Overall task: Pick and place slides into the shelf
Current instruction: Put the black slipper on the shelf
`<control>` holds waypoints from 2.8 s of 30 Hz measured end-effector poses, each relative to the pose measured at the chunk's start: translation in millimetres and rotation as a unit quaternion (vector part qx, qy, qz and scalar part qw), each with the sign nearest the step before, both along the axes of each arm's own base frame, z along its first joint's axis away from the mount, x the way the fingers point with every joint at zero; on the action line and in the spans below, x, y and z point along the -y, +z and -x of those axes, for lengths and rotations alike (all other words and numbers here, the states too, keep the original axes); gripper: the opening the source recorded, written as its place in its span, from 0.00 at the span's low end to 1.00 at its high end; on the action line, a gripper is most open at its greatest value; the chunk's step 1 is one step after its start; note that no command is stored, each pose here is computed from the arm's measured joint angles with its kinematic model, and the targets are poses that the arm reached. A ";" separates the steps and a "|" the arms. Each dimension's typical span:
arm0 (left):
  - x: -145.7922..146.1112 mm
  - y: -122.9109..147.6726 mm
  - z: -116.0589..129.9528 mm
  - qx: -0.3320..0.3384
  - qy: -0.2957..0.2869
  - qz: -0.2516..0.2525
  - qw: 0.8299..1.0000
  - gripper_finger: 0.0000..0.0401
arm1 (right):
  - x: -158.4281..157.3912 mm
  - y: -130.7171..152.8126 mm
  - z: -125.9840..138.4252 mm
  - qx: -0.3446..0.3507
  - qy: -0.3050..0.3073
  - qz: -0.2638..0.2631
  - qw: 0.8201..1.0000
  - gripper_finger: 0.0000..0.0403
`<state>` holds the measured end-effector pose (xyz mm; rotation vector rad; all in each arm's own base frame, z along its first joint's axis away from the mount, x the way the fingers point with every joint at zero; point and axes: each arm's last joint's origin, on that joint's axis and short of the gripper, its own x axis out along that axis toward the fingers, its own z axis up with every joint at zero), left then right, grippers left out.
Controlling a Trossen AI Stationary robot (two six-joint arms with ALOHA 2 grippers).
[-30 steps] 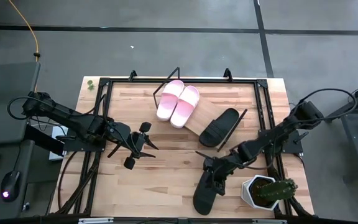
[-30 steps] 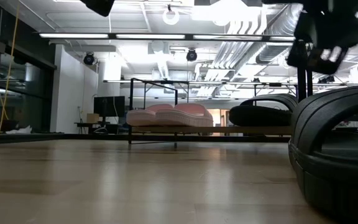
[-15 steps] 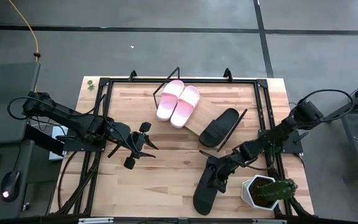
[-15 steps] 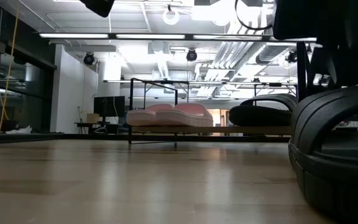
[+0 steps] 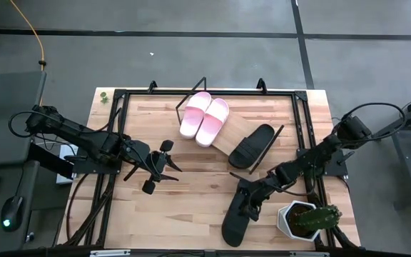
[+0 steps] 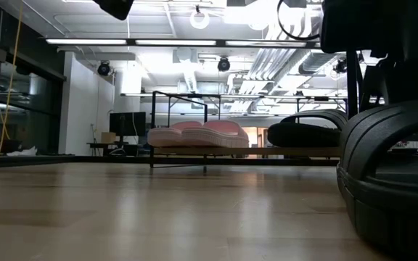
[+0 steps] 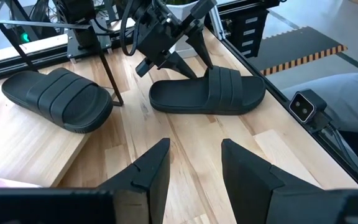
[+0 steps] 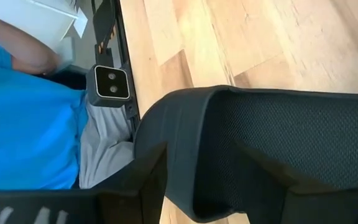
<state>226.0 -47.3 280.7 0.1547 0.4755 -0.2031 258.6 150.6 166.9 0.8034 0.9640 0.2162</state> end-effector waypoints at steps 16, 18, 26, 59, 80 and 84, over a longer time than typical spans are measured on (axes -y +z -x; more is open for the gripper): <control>0.0 0.0 0.0 0.000 0.000 0.000 1.000 0.32 | -21.0 -26.6 -5.2 -0.015 0.014 -0.028 0.999 0.41; 0.0 0.0 -0.1 0.000 0.000 0.000 1.000 0.32 | -21.7 -27.7 -6.3 -0.013 0.015 -0.030 0.999 0.41; 0.0 0.1 -0.1 0.001 0.000 0.000 1.000 0.32 | -21.8 -27.9 -6.6 -0.011 0.015 -0.030 0.999 0.41; -0.1 0.1 -0.1 0.001 0.000 0.000 1.000 0.32 | -20.9 -27.2 -7.7 0.008 0.029 -0.011 0.999 0.01; -0.4 0.1 -0.2 0.002 0.005 -0.002 1.000 0.32 | -0.4 -22.8 -21.7 0.030 0.058 -0.039 0.997 0.00; -0.4 0.1 -0.2 0.001 0.005 -0.003 1.000 0.32 | 4.6 -18.9 -23.8 0.036 0.062 -0.047 0.996 0.00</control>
